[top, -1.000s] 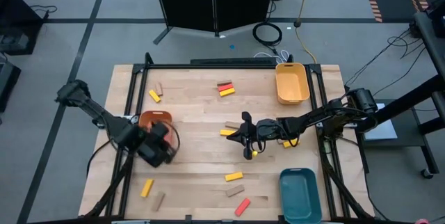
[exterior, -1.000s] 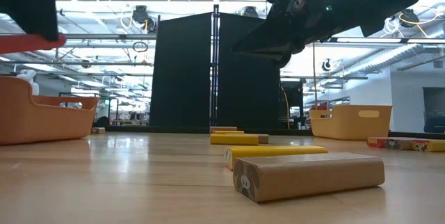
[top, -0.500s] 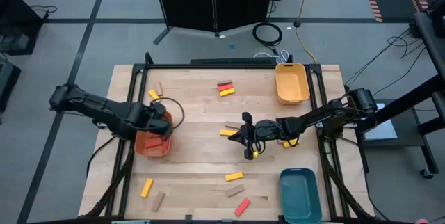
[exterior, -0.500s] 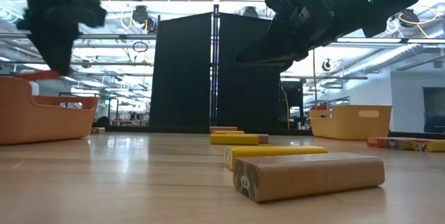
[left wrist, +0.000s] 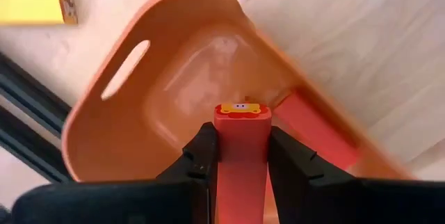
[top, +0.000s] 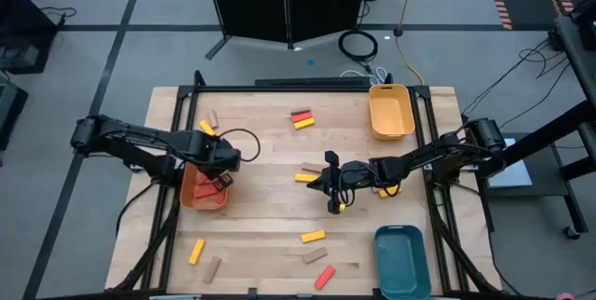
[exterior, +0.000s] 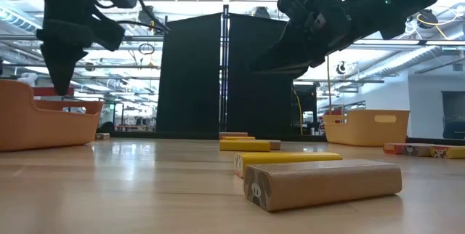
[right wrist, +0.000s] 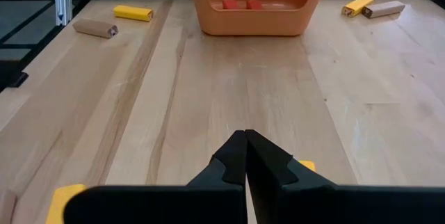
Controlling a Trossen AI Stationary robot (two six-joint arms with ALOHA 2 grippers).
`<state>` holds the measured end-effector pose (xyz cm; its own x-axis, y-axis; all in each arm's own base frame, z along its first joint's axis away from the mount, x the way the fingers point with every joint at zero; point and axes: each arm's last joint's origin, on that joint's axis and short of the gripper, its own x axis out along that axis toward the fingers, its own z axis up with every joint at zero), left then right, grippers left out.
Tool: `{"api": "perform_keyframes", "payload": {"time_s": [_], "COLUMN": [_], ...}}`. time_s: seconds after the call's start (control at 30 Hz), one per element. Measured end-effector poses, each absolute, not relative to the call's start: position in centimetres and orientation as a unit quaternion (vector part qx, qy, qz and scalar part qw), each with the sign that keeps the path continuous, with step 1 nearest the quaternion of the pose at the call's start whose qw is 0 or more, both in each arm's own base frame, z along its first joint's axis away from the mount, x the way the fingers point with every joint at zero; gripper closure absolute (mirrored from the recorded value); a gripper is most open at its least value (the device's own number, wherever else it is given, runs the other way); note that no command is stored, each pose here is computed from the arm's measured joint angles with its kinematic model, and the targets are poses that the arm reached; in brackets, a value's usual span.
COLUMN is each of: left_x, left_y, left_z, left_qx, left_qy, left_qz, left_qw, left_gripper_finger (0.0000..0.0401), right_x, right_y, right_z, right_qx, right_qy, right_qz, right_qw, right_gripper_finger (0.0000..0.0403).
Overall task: Sort blocks
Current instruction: Put the orange block into the orange bin
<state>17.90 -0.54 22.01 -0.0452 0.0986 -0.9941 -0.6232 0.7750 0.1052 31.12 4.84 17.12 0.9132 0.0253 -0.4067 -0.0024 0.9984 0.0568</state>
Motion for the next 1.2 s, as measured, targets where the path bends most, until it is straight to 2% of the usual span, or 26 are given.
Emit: {"api": "perform_keyframes", "payload": {"time_s": [0.2, 0.5, 0.77, 1.03, 1.2], "left_x": [18.6, 19.3, 19.5, 19.5, 19.5], "left_y": [-0.4, -0.4, -0.4, -0.4, -0.4], "left_z": [21.1, 19.8, 19.3, 19.4, 19.4], "left_qx": [-0.079, 0.056, 0.070, 0.071, 0.065], "left_qy": [0.711, 0.764, 0.773, 0.773, 0.772], "left_qz": [0.204, 0.069, 0.052, 0.057, 0.067], "left_qw": [0.668, 0.639, 0.628, 0.628, 0.629], "left_gripper_finger": [0.0322, 0.0322, 0.0312, 0.0255, 0.0236], "right_x": [31.1, 31.1, 31.1, 31.1, 31.0], "right_y": [4.8, 4.8, 4.8, 4.8, 4.8], "right_z": [17.1, 17.1, 17.0, 17.0, 17.0], "right_qx": [0.024, 0.027, 0.027, 0.026, 0.026], "right_qy": [0.208, 0.209, 0.214, 0.215, 0.217], "right_qz": [0.008, 0.007, 0.007, 0.005, 0.005], "right_qw": [0.978, 0.978, 0.976, 0.976, 0.976], "right_gripper_finger": [0.0403, 0.0403, 0.0403, 0.0403, 0.0403]}}
